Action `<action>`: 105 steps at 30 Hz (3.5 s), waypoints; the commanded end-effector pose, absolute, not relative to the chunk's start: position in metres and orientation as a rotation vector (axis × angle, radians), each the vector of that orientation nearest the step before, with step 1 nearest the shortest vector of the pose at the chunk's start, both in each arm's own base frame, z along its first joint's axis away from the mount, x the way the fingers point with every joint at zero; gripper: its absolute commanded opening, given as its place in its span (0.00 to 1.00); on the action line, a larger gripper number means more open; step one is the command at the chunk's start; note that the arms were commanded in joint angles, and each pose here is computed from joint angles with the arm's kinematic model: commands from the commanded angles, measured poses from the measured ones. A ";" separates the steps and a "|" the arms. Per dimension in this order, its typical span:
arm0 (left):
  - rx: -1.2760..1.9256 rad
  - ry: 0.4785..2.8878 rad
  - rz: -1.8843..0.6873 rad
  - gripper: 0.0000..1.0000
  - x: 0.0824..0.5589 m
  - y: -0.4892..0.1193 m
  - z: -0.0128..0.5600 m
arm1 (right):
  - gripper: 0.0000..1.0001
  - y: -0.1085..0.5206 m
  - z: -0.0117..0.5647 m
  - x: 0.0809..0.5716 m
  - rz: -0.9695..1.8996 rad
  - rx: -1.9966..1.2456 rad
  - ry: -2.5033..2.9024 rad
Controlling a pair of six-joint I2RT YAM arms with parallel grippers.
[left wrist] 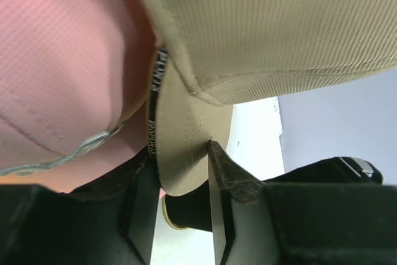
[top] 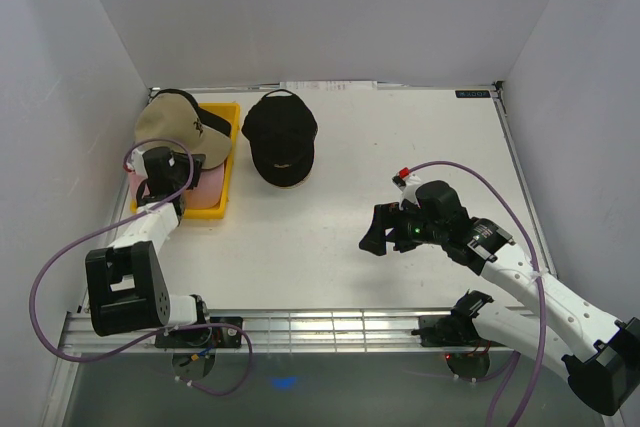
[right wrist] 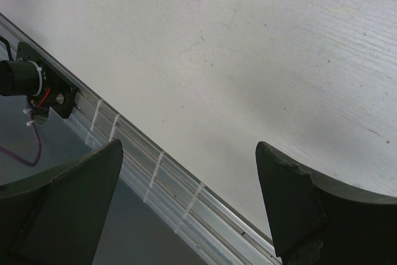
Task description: Stack the hats
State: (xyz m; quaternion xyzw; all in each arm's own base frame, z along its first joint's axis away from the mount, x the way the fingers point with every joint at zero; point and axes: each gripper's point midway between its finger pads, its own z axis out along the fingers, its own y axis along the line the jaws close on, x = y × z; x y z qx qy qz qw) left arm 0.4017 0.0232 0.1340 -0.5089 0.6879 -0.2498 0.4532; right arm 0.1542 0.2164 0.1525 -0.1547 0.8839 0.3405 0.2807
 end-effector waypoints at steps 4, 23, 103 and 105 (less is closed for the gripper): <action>-1.189 1.646 -0.629 0.26 0.413 0.028 0.166 | 0.92 0.215 0.160 0.157 0.897 -0.435 2.344; -1.016 1.454 -0.762 0.00 0.440 0.024 0.266 | 0.92 0.216 0.159 0.160 0.887 -0.438 2.350; 0.089 1.256 -2.050 0.00 0.298 -0.149 0.447 | 0.93 0.367 0.427 0.339 1.967 -0.345 1.631; 0.072 1.266 -2.054 0.00 0.299 -0.150 0.440 | 0.89 0.366 0.425 0.339 1.965 -0.342 1.634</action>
